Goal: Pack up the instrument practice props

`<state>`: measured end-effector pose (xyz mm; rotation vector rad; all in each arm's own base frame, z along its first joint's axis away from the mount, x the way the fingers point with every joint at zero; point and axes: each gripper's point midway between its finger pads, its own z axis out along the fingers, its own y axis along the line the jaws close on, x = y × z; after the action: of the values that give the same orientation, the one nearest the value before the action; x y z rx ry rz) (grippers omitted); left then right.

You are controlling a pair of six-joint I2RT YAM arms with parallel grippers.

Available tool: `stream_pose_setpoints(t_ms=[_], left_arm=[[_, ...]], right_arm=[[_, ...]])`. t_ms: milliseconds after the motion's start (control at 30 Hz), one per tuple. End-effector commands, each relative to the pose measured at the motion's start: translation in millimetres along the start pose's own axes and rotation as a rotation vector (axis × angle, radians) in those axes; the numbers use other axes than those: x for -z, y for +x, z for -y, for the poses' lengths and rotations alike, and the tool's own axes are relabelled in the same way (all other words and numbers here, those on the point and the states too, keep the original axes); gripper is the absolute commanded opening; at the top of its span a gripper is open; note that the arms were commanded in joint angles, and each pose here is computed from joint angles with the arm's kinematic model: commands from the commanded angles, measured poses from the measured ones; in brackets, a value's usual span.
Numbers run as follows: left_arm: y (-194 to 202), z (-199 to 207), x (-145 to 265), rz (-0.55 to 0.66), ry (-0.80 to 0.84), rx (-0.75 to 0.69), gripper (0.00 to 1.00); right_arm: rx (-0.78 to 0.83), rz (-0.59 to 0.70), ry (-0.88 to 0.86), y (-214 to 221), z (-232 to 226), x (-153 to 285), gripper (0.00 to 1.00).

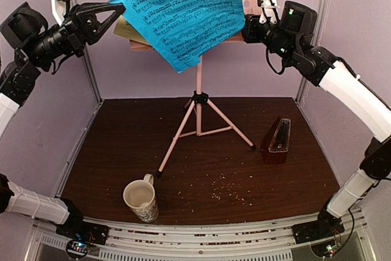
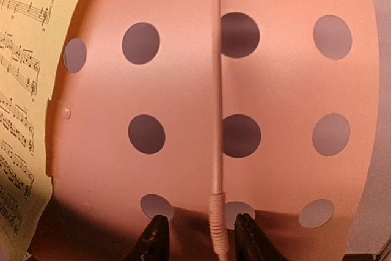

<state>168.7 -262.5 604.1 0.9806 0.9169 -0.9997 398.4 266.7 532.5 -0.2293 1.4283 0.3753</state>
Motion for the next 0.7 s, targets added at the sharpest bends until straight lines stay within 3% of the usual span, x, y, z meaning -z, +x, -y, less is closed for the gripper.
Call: stream_pose_setpoints(t_ms=[0,167,467,667], left_arm=[[15.0,18.0,3.7,-0.048,0.089,0.053,0.00],[14.5,20.6,9.4,-0.050,0.072,0.062,0.00],[10.6,21.6,13.6,-0.034,0.053,0.085,0.00],[46.2,16.8,2.4,-0.101,0.091,0.194,0.00]], right_arm=[[-0.009,-0.015,-0.059,2.8,-8.0,8.1,0.43],[-0.007,0.000,-0.095,-3.0,-11.4,17.9,0.59],[-0.040,0.045,-0.150,-14.1,-11.3,48.1,0.97],[-0.139,0.073,-0.268,-14.5,-18.7,88.3,1.00]])
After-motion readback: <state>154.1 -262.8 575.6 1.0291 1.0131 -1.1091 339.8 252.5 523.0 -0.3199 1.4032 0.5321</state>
